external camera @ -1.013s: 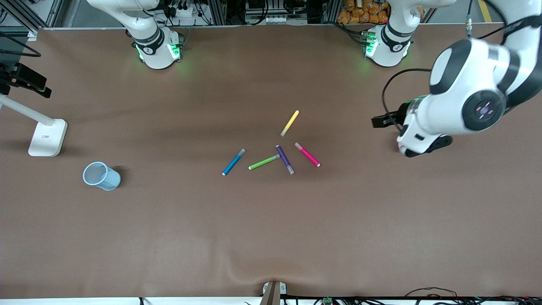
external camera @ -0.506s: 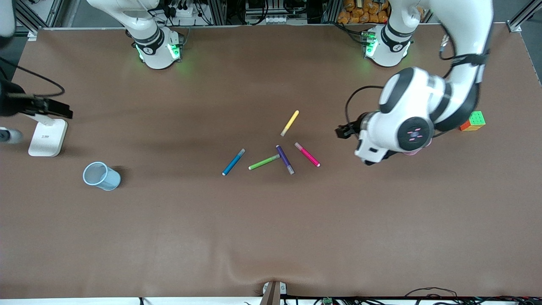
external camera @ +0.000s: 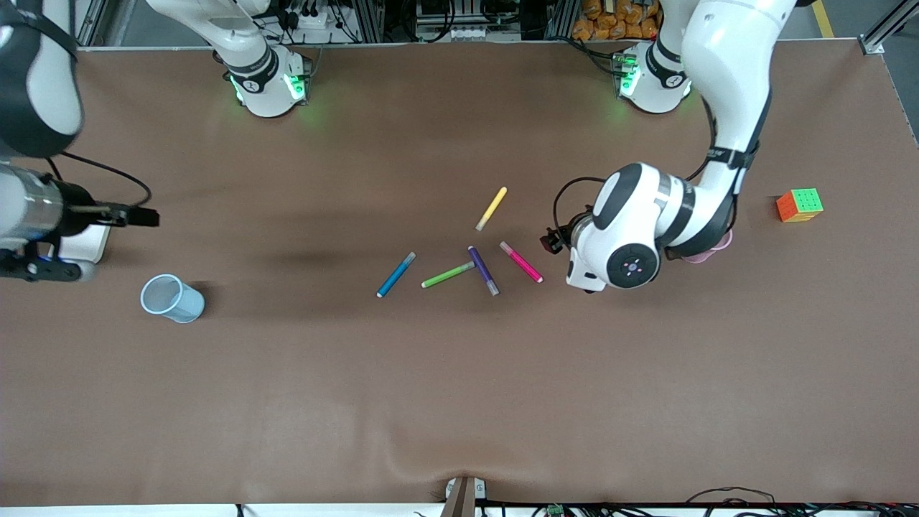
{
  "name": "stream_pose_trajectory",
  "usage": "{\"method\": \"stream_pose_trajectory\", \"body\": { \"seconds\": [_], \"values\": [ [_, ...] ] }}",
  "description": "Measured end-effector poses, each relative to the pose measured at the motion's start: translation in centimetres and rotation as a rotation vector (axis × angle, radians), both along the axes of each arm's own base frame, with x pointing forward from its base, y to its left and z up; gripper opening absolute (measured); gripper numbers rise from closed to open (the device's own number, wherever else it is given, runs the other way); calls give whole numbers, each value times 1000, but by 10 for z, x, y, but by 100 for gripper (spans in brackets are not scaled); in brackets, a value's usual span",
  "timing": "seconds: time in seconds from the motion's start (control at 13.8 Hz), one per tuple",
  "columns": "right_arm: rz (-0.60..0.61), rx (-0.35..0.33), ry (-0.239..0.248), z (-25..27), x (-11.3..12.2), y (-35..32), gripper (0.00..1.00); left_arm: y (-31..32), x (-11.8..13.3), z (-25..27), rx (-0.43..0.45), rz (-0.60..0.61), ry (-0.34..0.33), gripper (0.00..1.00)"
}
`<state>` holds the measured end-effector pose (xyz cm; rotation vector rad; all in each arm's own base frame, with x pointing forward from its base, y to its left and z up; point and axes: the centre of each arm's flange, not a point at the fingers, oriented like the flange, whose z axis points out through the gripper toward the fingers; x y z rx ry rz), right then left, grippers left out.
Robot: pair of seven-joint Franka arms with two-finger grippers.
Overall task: Place pink and blue markers in matching cups
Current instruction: 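Reach the left gripper to the pink marker while the right gripper reaches the blue marker, then grasp the pink marker with the left gripper while the right gripper grasps the blue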
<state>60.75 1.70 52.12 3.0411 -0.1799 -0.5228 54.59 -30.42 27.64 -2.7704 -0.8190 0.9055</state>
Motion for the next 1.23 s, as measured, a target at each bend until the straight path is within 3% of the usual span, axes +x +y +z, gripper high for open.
{"method": "stream_pose_trajectory", "body": {
  "seconds": [0.51,0.65,1.01,1.09,1.23],
  "values": [
    [-267,37,58,-49,-1,82,100,0,20,-54,-25,211,-21,100],
    [-332,28,56,-57,-4,112,100,5,27,-68,-52,271,-26,97],
    [-385,-5,-4,-105,-20,183,100,13,38,-102,-63,344,-55,90],
    [-399,-2,-26,-113,-21,190,100,13,38,-107,-67,356,-53,82],
    [-436,2,-73,-135,-27,212,100,11,38,-112,-77,373,-50,78]
  ]
}}
